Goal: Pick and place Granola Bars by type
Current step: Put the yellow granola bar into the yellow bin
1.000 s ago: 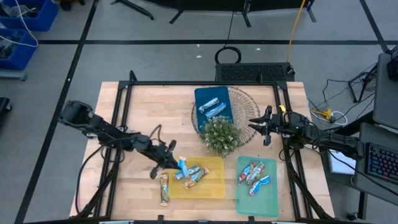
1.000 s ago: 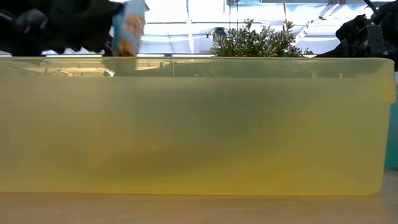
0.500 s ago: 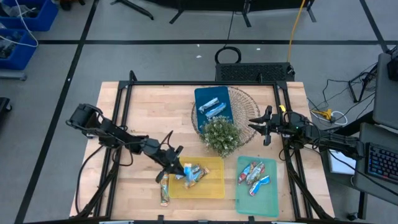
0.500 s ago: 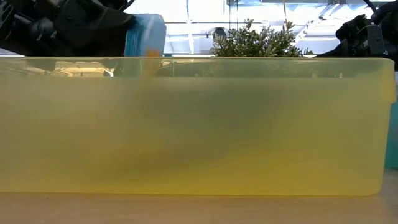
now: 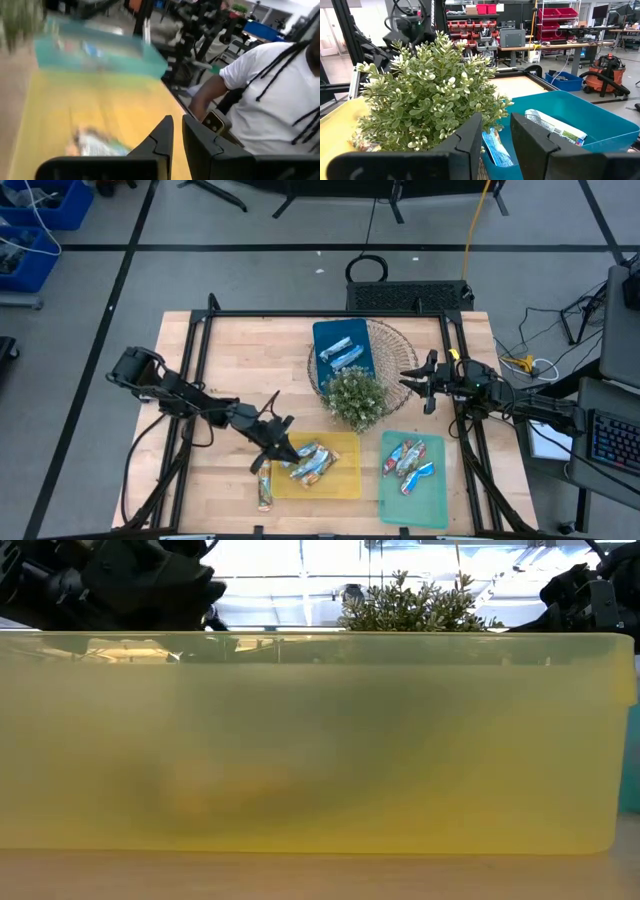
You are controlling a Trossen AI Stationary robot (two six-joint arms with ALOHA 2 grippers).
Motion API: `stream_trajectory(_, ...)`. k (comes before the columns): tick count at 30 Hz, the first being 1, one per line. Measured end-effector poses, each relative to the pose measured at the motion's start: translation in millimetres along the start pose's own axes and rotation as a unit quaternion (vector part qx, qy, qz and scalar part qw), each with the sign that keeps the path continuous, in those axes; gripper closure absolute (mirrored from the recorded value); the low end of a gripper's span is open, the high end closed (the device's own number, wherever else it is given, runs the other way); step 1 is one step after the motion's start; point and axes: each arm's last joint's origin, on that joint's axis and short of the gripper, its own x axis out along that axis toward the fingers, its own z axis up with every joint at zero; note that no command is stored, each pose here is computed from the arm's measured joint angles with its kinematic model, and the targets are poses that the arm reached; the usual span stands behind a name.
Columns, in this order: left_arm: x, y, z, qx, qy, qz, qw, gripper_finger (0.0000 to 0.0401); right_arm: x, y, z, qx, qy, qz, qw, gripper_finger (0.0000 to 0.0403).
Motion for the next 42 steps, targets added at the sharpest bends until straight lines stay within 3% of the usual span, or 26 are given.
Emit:
stream_trajectory(4, -4, -2, -4, -0.146, 0.052, -0.014, 0.988, 0.0357, 0, 0, 0, 0.000, 0.000, 0.000, 1.000, 0.0309)
stream_trajectory(7, -7, -12, -7, -0.267, 0.103, -0.005, 0.958, 0.0357, 0, 0, 0, 0.000, 0.000, 0.000, 1.000, 0.0309)
stream_trajectory(11, -13, -32, -17, -0.367, 0.161, 0.028, 0.916, 0.0357, 0, 0, 0, 0.000, 0.000, 0.000, 1.000, 0.0309)
stream_trajectory(14, -18, -48, -9, -0.368, 0.139, 0.038, 0.918, 0.0357, 0, 0, 0, 0.000, 0.000, 0.000, 1.000, 0.0309)
stream_trajectory(20, -27, -58, 5, -0.333, 0.088, 0.061, 0.937, 0.0357, 0, 0, 0, 0.000, 0.000, 0.000, 1.000, 0.0309)
stream_trajectory(25, -32, -64, 19, -0.294, 0.090, 0.066, 0.949, 0.0363, 0, 0, 0, 0.000, 0.000, 0.000, 1.000, 0.0309)
stream_trajectory(28, -35, -73, 30, -0.288, 0.138, 0.121, 0.940, 0.0391, 0, 0, 0, 0.000, -0.001, 0.000, 1.000, 0.0309)
stream_trajectory(32, -35, -96, 50, -0.318, 0.191, 0.193, 0.908, 0.0396, 0, 0, 0, 0.000, 0.000, 0.000, 1.000, 0.0309)
stream_trajectory(36, -28, -121, 58, -0.384, 0.228, 0.257, 0.857, 0.0397, 0, 0, 0, 0.000, 0.000, 0.000, 1.000, 0.0309)
stream_trajectory(38, -23, -132, 56, -0.420, 0.243, 0.288, 0.826, 0.0398, 0, 0, 0, 0.000, 0.000, 0.000, 1.000, 0.0309)
stream_trajectory(42, -12, -147, 38, -0.524, 0.243, 0.354, 0.735, 0.0394, 0, 0, 0, 0.000, 0.000, 0.000, 1.000, 0.0309)
